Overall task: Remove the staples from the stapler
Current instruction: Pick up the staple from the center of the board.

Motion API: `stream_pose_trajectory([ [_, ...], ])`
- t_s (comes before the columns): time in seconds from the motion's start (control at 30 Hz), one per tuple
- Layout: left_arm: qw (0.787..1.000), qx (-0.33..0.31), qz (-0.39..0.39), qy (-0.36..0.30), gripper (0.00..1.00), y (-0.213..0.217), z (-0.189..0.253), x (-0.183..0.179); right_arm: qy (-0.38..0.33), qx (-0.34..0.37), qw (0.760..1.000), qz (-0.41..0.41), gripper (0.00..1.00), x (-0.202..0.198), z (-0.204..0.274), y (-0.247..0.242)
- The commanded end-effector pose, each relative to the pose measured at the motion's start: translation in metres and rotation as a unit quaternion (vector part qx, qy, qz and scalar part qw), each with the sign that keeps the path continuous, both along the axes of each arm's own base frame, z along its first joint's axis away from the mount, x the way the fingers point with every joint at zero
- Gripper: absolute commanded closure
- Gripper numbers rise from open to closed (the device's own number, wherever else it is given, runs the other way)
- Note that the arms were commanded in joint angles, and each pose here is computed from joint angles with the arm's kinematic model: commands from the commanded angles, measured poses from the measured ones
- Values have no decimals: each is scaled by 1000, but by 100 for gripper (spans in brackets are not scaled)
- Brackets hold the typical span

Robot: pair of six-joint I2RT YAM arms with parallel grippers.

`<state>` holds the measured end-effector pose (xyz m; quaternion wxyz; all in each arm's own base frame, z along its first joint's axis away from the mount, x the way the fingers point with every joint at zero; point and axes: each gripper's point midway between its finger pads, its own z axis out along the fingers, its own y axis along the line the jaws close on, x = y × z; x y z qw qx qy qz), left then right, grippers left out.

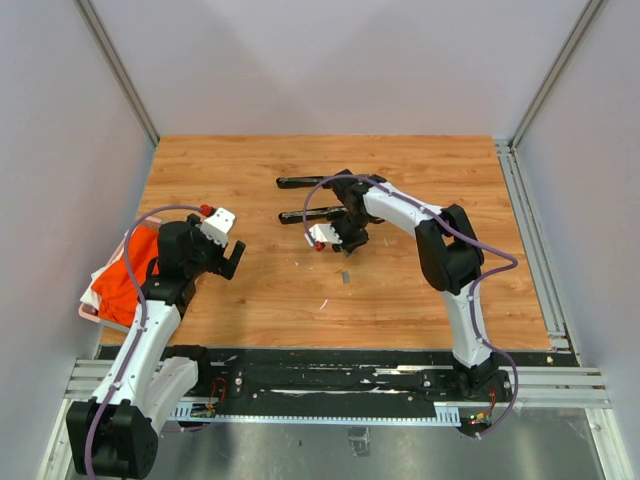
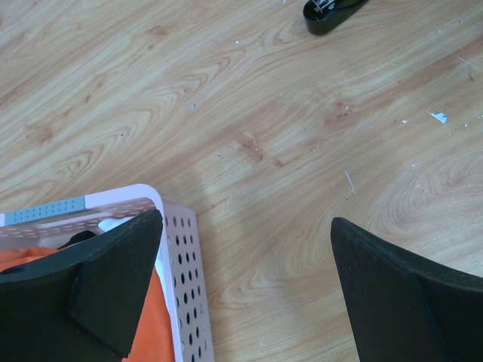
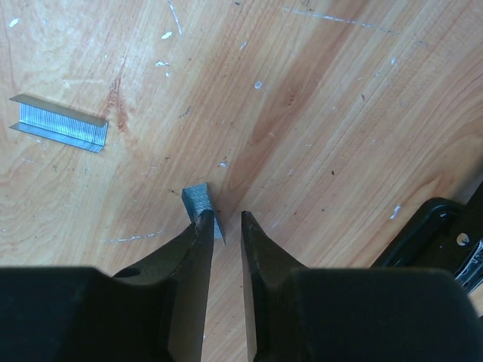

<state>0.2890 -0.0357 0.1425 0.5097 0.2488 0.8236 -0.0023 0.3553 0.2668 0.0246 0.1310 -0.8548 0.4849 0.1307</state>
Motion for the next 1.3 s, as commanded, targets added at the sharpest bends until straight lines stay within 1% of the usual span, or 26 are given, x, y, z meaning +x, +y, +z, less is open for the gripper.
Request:
stream_pose_trajectory([
  [0.0,1000,2,1,-14,2,2,4,3,14,-19,1000,5,80,-8,-2,2],
  [0.13,1000,2,0,-15,2,1,4,3,18,-28,999,1,94,-9,-3,0],
  [0.2,1000,2,0,-15,2,1,4,3,23,-36,999,-3,99,-9,-4,-3],
  [0.47,1000,1,-1,-16,2,1,5,3,26,-40,999,-21,100,-7,-1,-3],
  [0.8,1000,1,-1,-16,2,1,5,2,-4,-10,999,-50,100,10,36,-4],
  [1.07,1000,1,-2,-16,2,1,5,2,-20,-3,997,-79,99,25,55,-39],
  [1.27,1000,0,-4,-14,2,0,4,2,-31,0,993,-116,99,38,67,-82],
])
